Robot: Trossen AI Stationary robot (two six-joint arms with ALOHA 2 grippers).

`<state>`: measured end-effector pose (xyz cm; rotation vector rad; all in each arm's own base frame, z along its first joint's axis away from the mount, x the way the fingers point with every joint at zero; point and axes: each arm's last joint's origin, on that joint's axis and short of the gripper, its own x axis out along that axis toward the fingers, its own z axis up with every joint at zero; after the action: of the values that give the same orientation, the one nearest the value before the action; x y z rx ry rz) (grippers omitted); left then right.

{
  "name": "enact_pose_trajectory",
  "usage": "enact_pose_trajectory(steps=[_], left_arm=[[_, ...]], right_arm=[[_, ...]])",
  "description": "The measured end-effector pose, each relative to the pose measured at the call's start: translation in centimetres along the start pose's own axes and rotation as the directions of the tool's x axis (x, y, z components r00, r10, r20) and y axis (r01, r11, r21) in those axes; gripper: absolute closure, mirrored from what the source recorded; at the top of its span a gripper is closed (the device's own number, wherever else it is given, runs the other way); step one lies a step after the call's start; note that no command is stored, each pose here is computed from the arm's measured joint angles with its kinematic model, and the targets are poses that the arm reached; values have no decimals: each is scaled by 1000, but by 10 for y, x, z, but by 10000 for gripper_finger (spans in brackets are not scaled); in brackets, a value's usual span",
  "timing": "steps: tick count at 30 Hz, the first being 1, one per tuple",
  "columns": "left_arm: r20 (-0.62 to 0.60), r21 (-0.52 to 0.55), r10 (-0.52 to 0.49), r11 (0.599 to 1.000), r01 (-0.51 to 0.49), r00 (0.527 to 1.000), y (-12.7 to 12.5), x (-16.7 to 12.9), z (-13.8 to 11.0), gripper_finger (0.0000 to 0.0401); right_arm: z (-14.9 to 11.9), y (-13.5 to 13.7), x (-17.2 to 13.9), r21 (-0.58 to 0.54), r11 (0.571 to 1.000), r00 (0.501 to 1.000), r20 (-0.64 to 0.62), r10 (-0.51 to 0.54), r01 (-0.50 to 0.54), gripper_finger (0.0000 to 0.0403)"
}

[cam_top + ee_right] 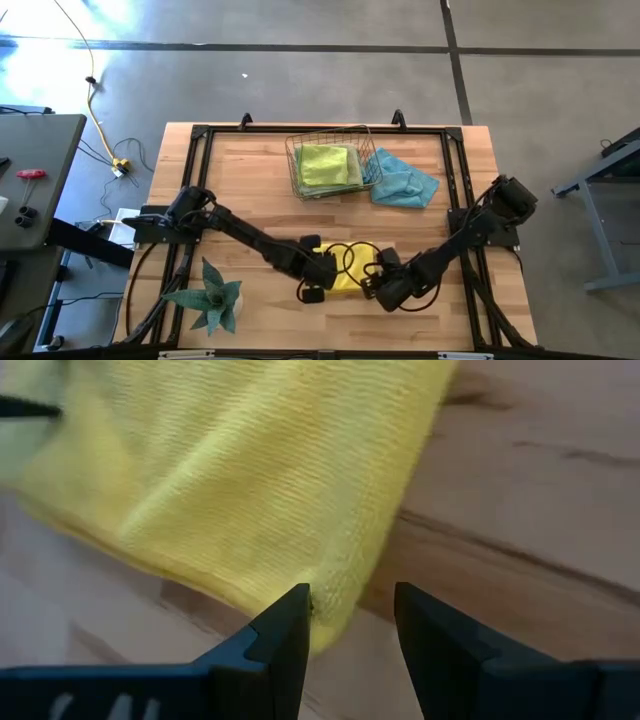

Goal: Fold microfiber towels
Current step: Stack the yellow towel on top of the stacked towels into the wire basket

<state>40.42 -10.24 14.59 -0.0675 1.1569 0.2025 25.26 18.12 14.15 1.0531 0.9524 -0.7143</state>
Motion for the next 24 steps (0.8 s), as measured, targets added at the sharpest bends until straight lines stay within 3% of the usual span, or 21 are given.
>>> enact_pose_trajectory(steps=[7, 12, 19, 24], left_arm=[[-26, -7, -42, 999, 42, 999, 0, 7, -9, 304], [-31, -32, -63, 998, 62, 997, 1, 10, -12, 304], [-17, -121, -85, 989, 82, 996, -5, 9, -14, 304], [16, -157, -123, 980, 124, 992, -16, 8, -15, 304]], right_arm=[[0, -4, 13, 47, 988, 989, -14, 149, -148, 249], [4, -3, 14, 15, 991, 986, -96, 137, -137, 221], [3, -1, 14, -122, 978, 979, -136, 151, -168, 210], [4, -1, 14, -86, 982, 981, -118, 156, -166, 210]])
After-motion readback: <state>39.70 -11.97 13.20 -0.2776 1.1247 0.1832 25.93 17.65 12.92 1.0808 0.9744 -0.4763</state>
